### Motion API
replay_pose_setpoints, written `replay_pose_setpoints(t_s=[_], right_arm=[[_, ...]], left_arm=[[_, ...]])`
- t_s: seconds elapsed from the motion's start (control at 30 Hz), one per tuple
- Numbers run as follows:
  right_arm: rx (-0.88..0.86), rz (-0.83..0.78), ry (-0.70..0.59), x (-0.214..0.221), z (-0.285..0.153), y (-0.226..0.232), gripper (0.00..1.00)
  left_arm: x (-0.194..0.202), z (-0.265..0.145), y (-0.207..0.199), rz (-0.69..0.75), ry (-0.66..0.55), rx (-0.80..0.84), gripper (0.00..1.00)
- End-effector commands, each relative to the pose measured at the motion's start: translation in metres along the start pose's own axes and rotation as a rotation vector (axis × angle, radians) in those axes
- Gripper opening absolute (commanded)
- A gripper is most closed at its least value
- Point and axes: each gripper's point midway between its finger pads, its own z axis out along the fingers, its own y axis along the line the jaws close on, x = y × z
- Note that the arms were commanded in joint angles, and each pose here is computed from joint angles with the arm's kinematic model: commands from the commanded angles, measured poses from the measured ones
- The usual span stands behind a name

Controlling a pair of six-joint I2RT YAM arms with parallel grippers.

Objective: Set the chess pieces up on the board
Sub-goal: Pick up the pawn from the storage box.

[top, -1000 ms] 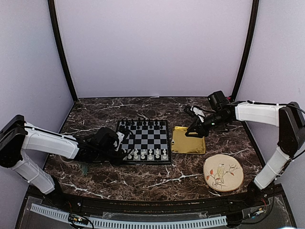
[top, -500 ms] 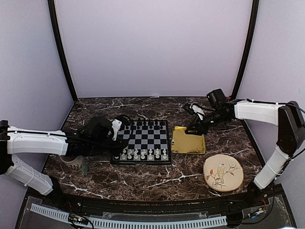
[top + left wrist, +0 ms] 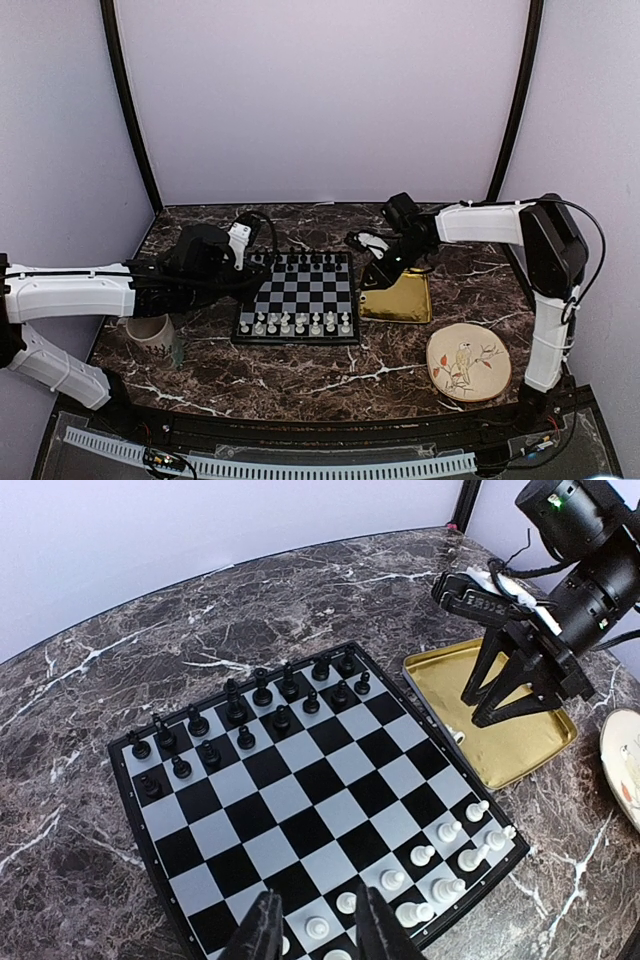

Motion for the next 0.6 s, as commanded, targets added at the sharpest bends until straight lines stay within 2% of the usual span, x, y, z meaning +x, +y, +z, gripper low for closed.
replay_pose_setpoints(t_s=[0.0, 0.57], right_arm=[[0.039, 0.041, 0.052, 0.000, 0.009, -0.005, 0.27], [0.080, 0.067, 0.130, 0.010, 0.032, -0.014, 0.26]], left_arm=[[-0.014, 0.001, -0.004, -0.035, -0.050, 0.009, 0.27], [-0.008, 0.005, -0.003, -0.047, -0.045, 0.000, 0.28]])
